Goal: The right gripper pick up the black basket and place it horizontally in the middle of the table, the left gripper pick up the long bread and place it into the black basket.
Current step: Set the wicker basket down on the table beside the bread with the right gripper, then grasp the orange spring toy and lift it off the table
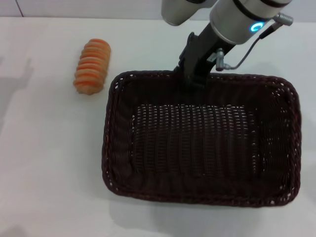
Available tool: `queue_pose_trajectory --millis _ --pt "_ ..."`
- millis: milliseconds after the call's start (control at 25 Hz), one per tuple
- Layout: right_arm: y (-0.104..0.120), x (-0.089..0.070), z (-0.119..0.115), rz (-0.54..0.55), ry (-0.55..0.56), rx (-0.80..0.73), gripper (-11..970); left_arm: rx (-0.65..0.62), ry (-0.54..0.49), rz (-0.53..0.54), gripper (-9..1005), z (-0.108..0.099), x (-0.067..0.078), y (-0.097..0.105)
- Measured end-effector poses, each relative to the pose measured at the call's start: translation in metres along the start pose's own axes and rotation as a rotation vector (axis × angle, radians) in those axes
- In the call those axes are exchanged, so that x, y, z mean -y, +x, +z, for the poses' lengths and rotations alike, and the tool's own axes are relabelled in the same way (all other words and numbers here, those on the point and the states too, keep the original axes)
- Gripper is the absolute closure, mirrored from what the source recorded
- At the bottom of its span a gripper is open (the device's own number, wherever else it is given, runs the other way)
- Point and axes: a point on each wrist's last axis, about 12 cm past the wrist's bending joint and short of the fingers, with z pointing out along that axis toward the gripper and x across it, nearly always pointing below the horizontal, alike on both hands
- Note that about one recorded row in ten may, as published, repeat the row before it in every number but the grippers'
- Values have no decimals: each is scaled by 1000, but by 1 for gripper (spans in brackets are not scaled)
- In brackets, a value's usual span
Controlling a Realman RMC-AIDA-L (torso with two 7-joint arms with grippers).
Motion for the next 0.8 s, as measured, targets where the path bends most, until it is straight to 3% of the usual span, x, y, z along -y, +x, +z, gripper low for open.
queue_pose_trajectory --millis 440,520,560,600,760,800 --pt "-2 16 -26 -2 215 -16 625 0 -3 -5 194 -2 0 1" --pt "0 21 -31 13 293 -6 626 0 -5 -5 194 -2 0 1" --pt "4 26 -36 45 392 28 626 -1 -5 -6 194 -2 0 1" --pt "4 26 -36 45 392 28 626 -1 -7 -9 194 -3 -1 1" --pt "25 30 -30 139 619 172 627 1 -3 -27 194 -2 -2 -1" --pt "25 30 -30 139 619 172 627 1 -3 -27 194 -2 -2 -1"
